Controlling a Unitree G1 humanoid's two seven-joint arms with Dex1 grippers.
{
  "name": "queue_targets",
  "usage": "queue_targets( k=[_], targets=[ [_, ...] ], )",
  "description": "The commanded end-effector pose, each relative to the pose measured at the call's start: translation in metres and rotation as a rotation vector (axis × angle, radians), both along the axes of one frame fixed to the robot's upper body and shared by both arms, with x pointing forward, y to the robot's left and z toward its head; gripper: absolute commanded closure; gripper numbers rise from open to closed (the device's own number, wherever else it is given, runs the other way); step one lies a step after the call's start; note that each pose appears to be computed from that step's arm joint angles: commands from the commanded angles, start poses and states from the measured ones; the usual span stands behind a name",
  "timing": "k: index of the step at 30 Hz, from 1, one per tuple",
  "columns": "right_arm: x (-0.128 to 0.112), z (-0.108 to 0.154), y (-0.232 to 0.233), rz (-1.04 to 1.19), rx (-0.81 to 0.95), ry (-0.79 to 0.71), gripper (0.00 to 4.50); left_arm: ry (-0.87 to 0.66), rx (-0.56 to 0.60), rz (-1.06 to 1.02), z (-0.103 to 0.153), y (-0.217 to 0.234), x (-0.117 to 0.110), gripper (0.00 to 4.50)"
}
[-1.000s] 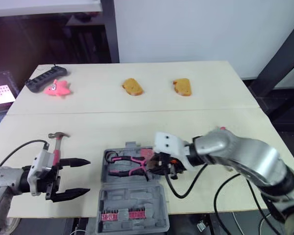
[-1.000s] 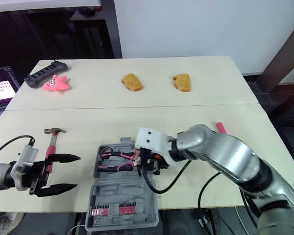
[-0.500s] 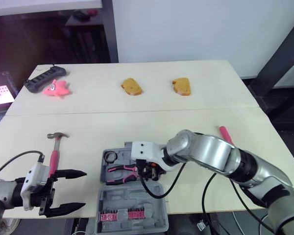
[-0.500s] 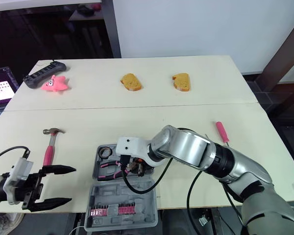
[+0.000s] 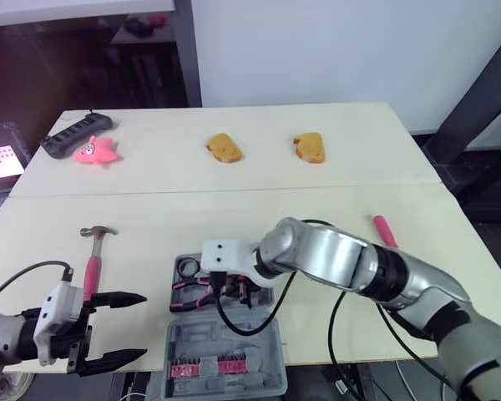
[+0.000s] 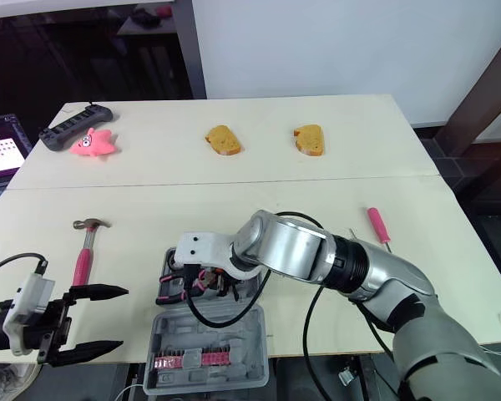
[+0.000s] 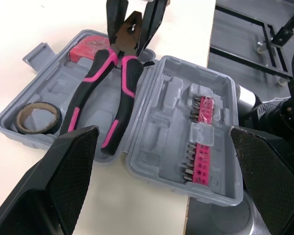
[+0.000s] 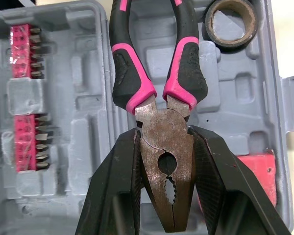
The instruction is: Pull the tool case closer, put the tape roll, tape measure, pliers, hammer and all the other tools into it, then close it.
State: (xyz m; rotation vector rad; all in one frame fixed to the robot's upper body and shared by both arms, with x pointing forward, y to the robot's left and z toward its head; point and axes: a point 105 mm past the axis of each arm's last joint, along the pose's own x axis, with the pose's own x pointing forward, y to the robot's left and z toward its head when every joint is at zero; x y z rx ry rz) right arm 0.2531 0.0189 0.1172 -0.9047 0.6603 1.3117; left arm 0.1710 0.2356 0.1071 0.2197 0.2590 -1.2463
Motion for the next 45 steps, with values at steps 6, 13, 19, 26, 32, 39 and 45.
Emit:
queue_targets(
  k=[6, 13, 19, 26, 32, 39, 45],
  targets=[
    [0.004, -0.002, 0.014, 0.000, -0.019, -0.043, 3.52, -0.038, -0.003, 0.002, 0.006, -0.001, 0.002, 0.00],
    [0.001, -0.017, 0.014, -0.017, -0.022, -0.001, 3.52, -0.043, 0.001, 0.006, 0.008, 0.000, 0.005, 0.00],
    [0.000, -0.037, 0.006, -0.037, -0.036, 0.029, 3.52, -0.046, 0.005, 0.009, 0.008, 0.000, 0.005, 0.00],
    [0.000, -0.044, 0.006, -0.059, -0.003, 0.061, 1.61, -0.049, 0.008, 0.017, 0.008, 0.002, 0.005, 0.00],
    [0.014, -0.019, 0.019, -0.084, 0.147, 0.055, 0.03, -0.047, 0.011, 0.017, 0.007, 0.002, 0.006, 0.00],
    [0.008, 0.002, 0.041, -0.035, 0.298, 0.084, 0.27, -0.049, 0.015, 0.018, 0.008, 0.003, 0.008, 0.00],
    [-0.003, -0.009, 0.053, -0.006, 0.320, 0.125, 2.82, -0.051, 0.017, 0.021, 0.008, 0.004, 0.008, 0.00]
  ],
)
